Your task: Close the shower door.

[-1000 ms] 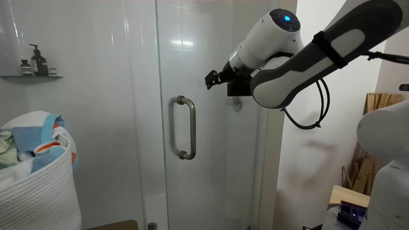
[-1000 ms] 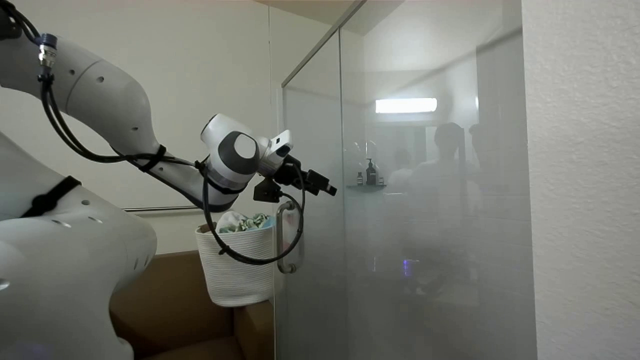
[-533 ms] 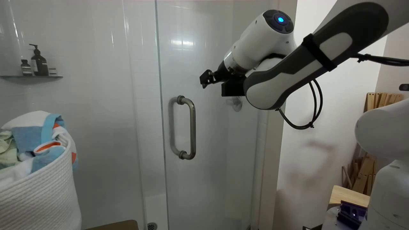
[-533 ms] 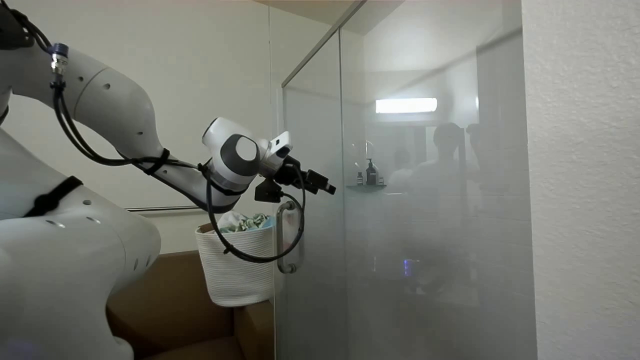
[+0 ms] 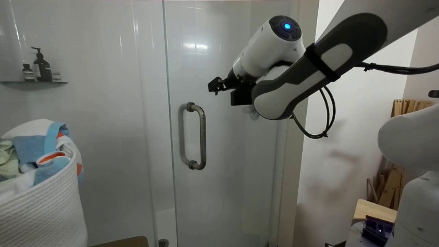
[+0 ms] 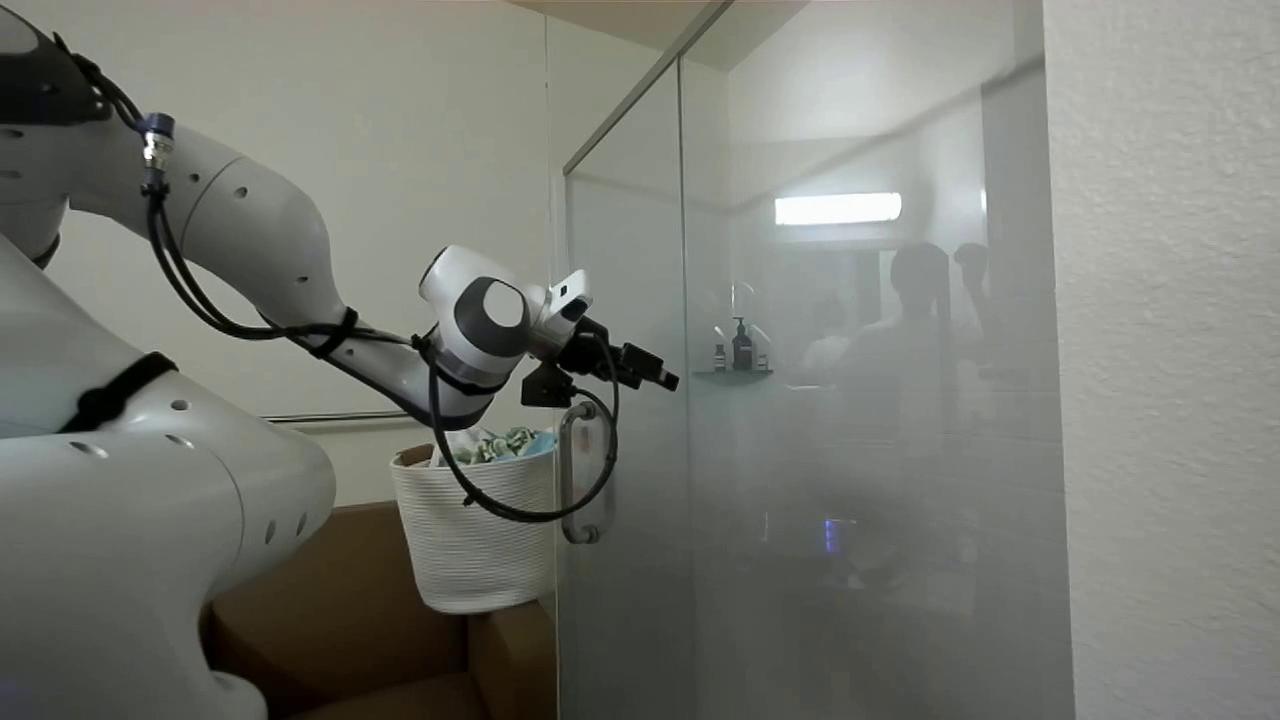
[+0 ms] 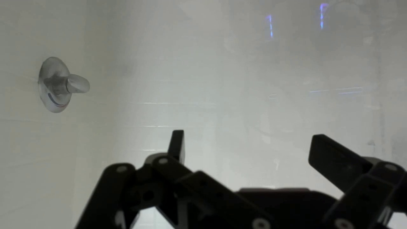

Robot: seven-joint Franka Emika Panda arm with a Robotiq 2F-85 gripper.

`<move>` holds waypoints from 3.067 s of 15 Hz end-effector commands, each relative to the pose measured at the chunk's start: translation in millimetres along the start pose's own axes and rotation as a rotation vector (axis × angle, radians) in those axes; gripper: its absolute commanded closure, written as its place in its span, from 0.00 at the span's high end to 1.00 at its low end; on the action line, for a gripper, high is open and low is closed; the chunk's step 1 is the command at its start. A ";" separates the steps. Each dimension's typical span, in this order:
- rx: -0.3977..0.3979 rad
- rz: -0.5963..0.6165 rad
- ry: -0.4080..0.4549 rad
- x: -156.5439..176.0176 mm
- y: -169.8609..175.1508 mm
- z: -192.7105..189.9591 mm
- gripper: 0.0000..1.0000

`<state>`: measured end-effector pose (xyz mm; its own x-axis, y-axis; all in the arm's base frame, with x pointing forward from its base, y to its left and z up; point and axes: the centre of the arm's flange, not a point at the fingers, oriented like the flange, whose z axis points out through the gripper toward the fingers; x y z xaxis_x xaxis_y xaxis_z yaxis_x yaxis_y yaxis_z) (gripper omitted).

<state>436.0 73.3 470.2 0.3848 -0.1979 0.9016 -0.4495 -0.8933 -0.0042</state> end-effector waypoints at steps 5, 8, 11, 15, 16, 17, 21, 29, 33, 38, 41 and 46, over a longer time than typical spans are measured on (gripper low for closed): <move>-0.026 0.035 0.000 6.6 -9.8 33.6 1.00; -0.052 0.050 -0.001 7.5 -9.6 43.7 1.00; -0.068 0.061 0.007 10.0 -9.1 52.8 1.00; -0.093 0.064 0.015 12.8 -7.6 64.4 1.00; -0.098 0.073 0.014 14.9 -6.7 69.3 1.00; -0.102 0.078 0.015 14.4 -4.9 72.4 1.00; -0.123 0.079 0.009 17.0 -7.0 90.1 1.00; -0.141 0.054 -0.014 14.1 -9.7 103.3 1.00; -0.148 0.047 -0.021 15.1 -10.1 106.4 1.00; -0.146 0.035 -0.062 27.0 -16.2 128.2 1.00; -0.159 0.027 -0.068 29.2 -21.4 140.0 1.00; -0.174 0.018 -0.071 31.2 -28.1 153.5 1.00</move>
<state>570.0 35.4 431.8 0.4014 -0.2619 0.8777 -0.5944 -0.8035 0.0321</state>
